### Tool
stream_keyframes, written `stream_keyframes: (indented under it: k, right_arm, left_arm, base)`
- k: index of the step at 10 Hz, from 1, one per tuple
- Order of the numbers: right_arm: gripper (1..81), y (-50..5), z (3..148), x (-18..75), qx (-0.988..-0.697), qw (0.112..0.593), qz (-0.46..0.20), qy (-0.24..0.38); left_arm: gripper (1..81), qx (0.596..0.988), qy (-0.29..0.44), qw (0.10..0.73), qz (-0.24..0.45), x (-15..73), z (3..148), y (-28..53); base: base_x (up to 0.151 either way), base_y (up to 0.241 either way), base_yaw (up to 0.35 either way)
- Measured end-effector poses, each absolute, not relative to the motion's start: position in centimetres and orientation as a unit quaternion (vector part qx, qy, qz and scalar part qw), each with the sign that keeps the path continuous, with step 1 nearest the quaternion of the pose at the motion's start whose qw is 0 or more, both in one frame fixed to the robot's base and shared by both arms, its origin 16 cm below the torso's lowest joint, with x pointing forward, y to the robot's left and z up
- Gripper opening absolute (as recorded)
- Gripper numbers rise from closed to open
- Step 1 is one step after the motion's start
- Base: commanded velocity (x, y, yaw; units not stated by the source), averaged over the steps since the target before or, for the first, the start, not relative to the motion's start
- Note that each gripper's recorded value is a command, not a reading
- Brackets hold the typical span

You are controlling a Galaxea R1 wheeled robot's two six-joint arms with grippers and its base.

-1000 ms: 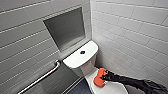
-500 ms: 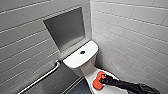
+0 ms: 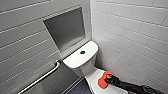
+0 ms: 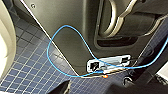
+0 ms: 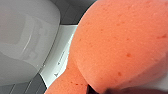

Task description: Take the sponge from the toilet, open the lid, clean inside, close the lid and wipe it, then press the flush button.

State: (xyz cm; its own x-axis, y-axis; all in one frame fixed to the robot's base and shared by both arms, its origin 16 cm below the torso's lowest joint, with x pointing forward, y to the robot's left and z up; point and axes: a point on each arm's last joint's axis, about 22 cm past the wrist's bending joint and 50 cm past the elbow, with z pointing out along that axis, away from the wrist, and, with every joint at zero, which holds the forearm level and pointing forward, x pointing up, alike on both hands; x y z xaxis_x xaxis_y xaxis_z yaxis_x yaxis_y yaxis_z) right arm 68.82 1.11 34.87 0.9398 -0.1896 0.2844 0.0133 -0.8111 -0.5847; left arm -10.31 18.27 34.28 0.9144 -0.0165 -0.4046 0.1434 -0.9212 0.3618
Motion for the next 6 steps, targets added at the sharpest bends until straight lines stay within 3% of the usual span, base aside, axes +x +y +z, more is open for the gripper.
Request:
stream_keyframes:
  k: [6]
  right_arm:
    - [1.0, -2.7, 32.6, 65.2, -0.936, 0.301, -0.167, 0.079]
  left_arm:
    - [81.1, 0.959, 0.033, 0.196, -0.204, -10.3, 34.3, 18.3]
  base:
    - [0.0, 0.0, 0.0]
